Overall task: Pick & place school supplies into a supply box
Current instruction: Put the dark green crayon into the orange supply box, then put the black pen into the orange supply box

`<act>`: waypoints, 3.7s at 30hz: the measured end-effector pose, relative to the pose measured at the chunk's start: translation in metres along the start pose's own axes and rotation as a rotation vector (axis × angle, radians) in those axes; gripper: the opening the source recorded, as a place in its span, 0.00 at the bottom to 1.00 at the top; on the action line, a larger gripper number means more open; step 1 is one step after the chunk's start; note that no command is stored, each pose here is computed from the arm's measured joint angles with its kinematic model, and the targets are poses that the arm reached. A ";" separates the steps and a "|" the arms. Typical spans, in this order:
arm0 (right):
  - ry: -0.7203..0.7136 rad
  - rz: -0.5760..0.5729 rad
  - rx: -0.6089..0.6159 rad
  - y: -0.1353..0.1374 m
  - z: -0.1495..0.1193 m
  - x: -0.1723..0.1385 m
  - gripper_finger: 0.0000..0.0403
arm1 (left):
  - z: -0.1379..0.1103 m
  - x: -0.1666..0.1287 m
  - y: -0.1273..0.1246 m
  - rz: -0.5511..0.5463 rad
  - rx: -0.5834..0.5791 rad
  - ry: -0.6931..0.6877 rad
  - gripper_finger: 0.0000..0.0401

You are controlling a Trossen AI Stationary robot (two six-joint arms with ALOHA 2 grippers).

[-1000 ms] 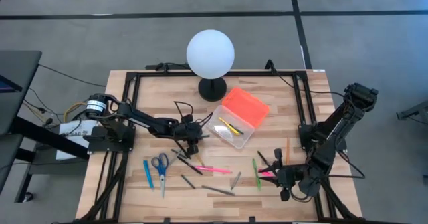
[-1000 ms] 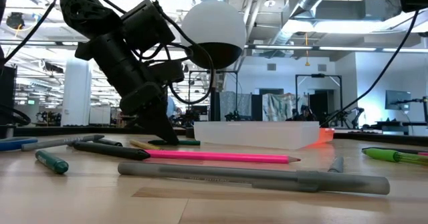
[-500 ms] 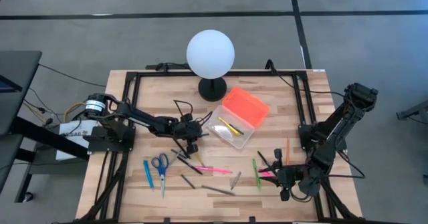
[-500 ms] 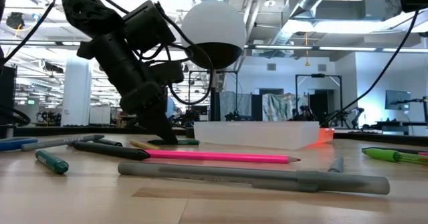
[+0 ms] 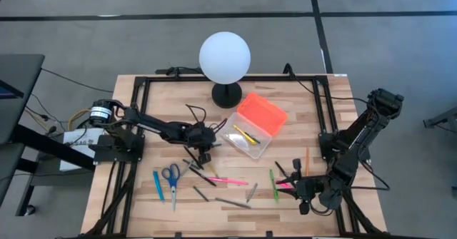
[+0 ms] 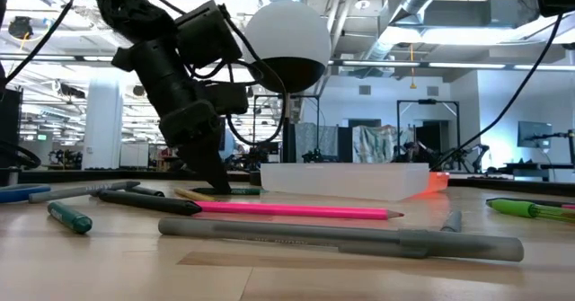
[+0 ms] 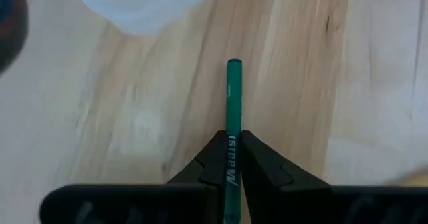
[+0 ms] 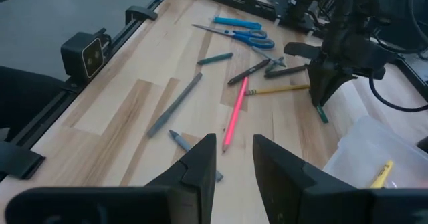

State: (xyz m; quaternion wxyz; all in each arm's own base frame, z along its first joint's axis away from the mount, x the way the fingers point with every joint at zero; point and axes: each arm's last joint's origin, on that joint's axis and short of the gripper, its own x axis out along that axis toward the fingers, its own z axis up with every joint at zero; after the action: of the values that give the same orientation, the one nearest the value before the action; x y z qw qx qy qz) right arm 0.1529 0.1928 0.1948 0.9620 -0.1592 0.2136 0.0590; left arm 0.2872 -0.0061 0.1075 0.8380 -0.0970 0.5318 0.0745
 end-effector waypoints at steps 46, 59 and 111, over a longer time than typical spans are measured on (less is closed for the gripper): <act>0.040 -0.007 0.035 -0.001 -0.005 0.000 0.23 | 0.024 -0.019 -0.018 0.068 0.279 0.138 0.03; 0.039 -0.010 0.034 -0.001 -0.005 0.000 0.23 | 0.078 -0.054 -0.054 0.131 0.520 -0.083 0.03; 0.141 -0.090 0.335 -0.020 -0.037 0.015 0.23 | 0.099 -0.023 -0.044 0.366 0.673 -0.192 0.29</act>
State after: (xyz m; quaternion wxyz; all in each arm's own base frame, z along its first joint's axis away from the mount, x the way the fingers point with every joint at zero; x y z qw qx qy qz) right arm 0.1562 0.1622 0.1626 0.9594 -0.0101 0.2799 -0.0319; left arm 0.3742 -0.0249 0.1736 0.8418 0.2868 0.4543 0.0529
